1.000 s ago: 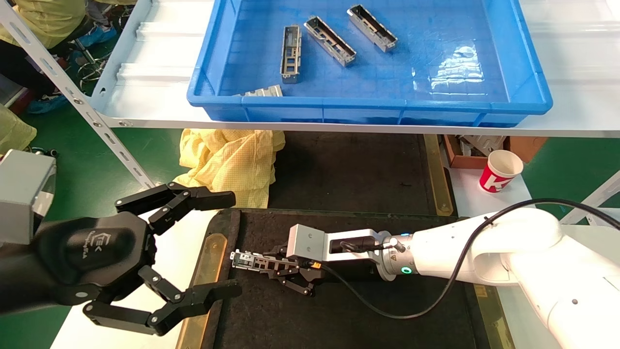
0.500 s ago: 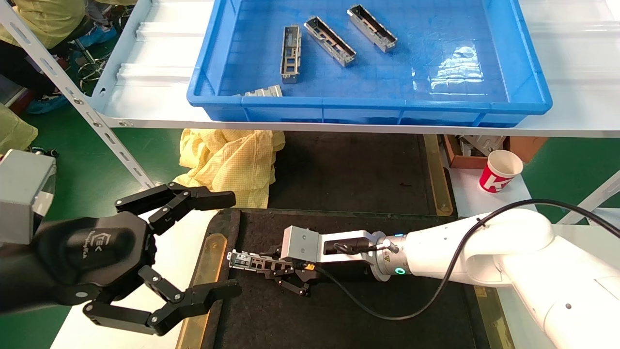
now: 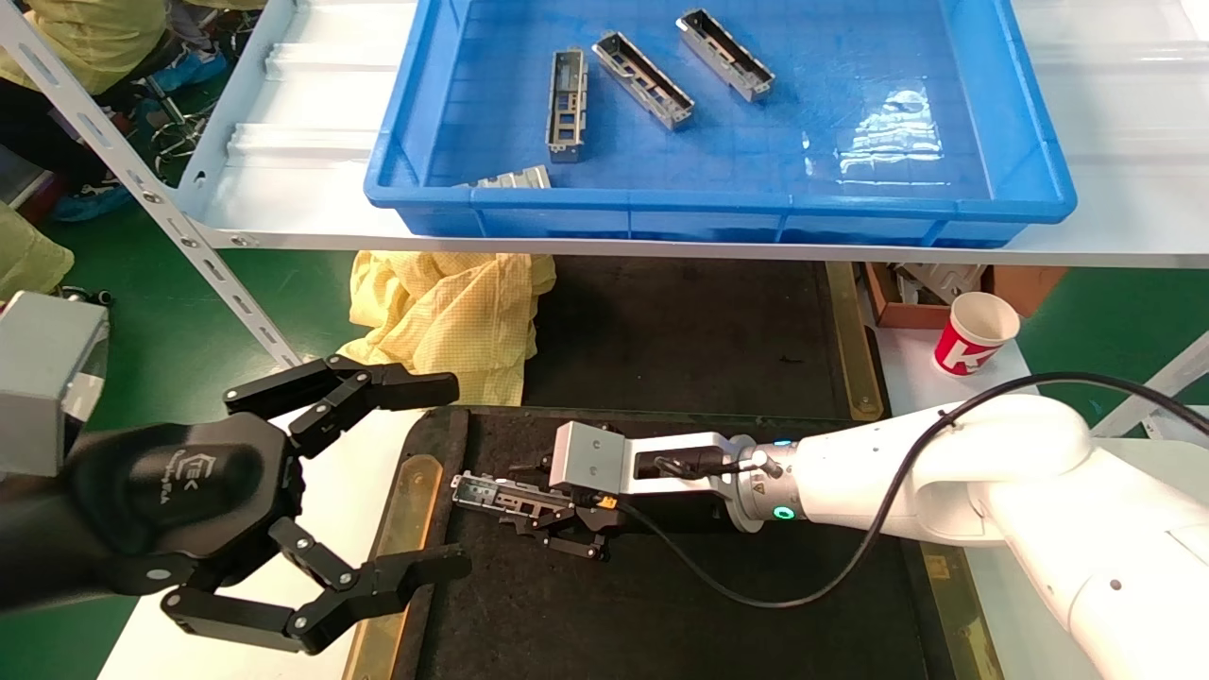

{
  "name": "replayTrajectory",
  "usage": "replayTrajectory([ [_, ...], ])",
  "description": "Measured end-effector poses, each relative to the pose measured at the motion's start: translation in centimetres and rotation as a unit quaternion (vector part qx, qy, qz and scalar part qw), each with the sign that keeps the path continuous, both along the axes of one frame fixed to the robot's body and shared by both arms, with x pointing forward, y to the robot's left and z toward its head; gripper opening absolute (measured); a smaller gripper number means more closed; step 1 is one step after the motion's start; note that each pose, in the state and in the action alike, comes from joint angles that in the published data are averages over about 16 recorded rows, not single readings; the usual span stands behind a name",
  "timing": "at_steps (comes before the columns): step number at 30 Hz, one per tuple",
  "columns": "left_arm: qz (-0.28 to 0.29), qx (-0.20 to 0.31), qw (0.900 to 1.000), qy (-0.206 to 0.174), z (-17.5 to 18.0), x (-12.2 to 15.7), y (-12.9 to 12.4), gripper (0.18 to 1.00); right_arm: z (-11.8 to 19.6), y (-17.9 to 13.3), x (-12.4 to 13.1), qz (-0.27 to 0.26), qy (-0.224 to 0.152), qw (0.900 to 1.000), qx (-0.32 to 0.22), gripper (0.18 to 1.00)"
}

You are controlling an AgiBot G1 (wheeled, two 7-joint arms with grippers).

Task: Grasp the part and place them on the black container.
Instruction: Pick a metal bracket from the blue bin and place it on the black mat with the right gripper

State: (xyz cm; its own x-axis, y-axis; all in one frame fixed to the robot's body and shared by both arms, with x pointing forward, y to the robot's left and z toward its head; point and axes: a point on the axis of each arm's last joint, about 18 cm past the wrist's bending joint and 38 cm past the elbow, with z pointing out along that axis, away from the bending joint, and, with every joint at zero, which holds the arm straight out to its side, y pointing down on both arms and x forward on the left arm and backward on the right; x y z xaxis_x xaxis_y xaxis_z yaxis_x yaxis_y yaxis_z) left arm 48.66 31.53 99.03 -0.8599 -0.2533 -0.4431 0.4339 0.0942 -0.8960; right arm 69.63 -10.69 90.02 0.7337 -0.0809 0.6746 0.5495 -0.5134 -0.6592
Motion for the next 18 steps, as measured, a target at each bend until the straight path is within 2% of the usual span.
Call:
replayTrajectory([
  [7, 0.0, 0.0, 1.0, 0.0, 0.0, 0.0, 0.0, 1.001, 1.1, -0.6, -0.7, 0.019, 0.008, 1.0, 0.018, 0.549],
  [18, 0.0, 0.0, 1.0, 0.0, 0.0, 0.0, 0.0, 1.001, 2.4, -2.4, -1.8, 0.041, 0.03, 0.997, 0.056, 0.78],
])
